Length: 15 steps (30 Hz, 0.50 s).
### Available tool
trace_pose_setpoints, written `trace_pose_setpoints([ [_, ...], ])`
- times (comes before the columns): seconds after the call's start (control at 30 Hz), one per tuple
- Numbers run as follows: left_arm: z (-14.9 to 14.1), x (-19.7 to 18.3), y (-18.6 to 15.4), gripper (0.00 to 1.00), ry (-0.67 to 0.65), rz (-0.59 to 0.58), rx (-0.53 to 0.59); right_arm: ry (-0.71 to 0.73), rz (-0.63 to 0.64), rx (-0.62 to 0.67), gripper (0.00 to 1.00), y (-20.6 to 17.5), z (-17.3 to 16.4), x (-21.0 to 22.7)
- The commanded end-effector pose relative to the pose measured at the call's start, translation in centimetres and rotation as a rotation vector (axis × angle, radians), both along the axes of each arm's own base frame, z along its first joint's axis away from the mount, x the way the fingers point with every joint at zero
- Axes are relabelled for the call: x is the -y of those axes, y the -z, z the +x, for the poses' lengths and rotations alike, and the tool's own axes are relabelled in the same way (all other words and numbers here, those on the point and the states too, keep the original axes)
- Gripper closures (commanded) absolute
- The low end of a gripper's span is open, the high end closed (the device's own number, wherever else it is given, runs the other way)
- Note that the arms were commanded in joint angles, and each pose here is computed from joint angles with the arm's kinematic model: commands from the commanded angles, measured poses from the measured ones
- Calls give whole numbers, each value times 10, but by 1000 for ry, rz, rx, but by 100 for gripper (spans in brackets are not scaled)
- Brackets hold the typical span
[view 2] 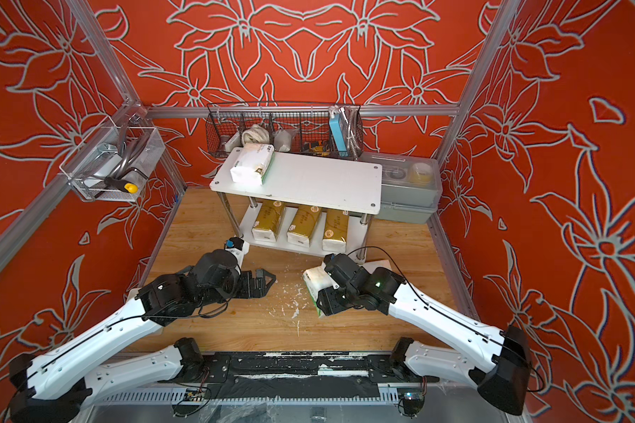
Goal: Place the tissue boxes on the shelf by color
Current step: Pick up the box of tissues from the center of the board, then place a box of tissues on the shelf.
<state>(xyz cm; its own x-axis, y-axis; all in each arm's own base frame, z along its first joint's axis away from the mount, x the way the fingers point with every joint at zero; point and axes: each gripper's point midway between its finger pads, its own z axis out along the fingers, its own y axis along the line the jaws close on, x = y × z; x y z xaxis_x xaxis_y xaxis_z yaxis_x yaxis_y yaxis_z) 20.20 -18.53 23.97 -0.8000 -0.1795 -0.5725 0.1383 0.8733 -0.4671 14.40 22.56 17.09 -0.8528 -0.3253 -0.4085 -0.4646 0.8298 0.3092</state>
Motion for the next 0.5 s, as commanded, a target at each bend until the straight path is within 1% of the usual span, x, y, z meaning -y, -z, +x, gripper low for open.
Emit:
trace_pose_setpoints([
  [0.0,6,-22,-19,1,-58,52,45,3,67,14,48,-40,-6,-9],
  [0.23,29,-63,-56,1,-183,88,122,-24,162,108,48,-126,1,-40],
  [0.33,39,-75,-67,1,-223,89,146,-4,203,170,48,-167,15,-53],
  [0.47,52,-81,-74,1,-246,71,145,60,173,278,47,-212,41,-57],
])
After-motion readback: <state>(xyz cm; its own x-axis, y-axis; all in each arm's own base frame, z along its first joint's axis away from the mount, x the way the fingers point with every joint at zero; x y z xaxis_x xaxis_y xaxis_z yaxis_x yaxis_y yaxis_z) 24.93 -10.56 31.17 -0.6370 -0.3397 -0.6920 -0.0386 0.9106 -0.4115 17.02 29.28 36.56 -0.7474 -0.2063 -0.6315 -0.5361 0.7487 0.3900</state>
